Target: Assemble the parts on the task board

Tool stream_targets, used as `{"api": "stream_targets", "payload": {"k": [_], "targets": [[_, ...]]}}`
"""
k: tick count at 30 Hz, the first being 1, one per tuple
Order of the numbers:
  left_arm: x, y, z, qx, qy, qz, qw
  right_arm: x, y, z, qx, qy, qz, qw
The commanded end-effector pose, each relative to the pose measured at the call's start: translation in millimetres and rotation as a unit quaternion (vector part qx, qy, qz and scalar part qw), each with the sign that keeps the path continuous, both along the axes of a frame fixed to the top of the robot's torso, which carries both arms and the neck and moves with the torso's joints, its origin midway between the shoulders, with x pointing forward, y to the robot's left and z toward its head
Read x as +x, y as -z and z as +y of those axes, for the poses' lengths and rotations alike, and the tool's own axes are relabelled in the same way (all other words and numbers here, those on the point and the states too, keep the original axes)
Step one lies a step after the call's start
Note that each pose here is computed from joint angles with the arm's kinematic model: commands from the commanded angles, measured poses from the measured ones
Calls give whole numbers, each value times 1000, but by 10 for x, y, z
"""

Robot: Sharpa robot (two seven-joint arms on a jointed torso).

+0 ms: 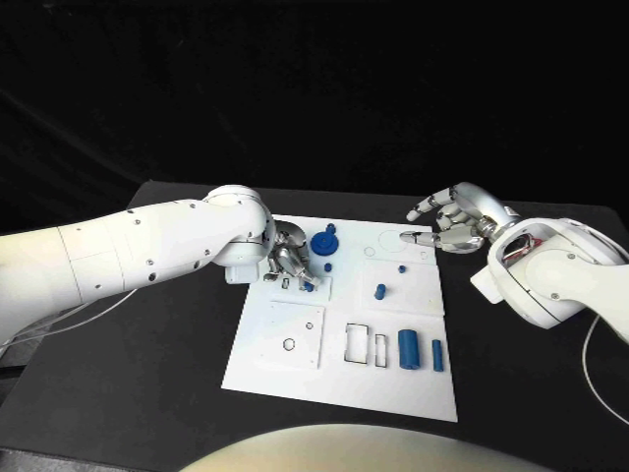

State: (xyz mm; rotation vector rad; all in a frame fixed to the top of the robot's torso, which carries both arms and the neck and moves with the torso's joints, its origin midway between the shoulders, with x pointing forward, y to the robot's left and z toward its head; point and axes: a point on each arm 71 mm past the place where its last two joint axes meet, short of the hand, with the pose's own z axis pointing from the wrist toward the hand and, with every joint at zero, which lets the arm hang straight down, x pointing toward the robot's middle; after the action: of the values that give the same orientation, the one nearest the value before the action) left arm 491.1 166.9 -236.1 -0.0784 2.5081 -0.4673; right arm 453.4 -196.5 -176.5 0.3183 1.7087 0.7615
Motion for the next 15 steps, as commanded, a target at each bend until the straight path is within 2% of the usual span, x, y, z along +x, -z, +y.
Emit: {"api": "stream_targets", "payload": {"k": [1, 9, 15], "targets": [[-19, 14, -22, -8, 2, 14, 1000, -5, 6, 15, -16, -9, -5, 1000], [-32, 17, -4, -35, -14, 33, 999, -6, -6, 20, -33, -14, -21, 999], [-42, -8, 35, -52, -29, 31, 998, -6, -7, 21, -36, -14, -24, 999]]}}
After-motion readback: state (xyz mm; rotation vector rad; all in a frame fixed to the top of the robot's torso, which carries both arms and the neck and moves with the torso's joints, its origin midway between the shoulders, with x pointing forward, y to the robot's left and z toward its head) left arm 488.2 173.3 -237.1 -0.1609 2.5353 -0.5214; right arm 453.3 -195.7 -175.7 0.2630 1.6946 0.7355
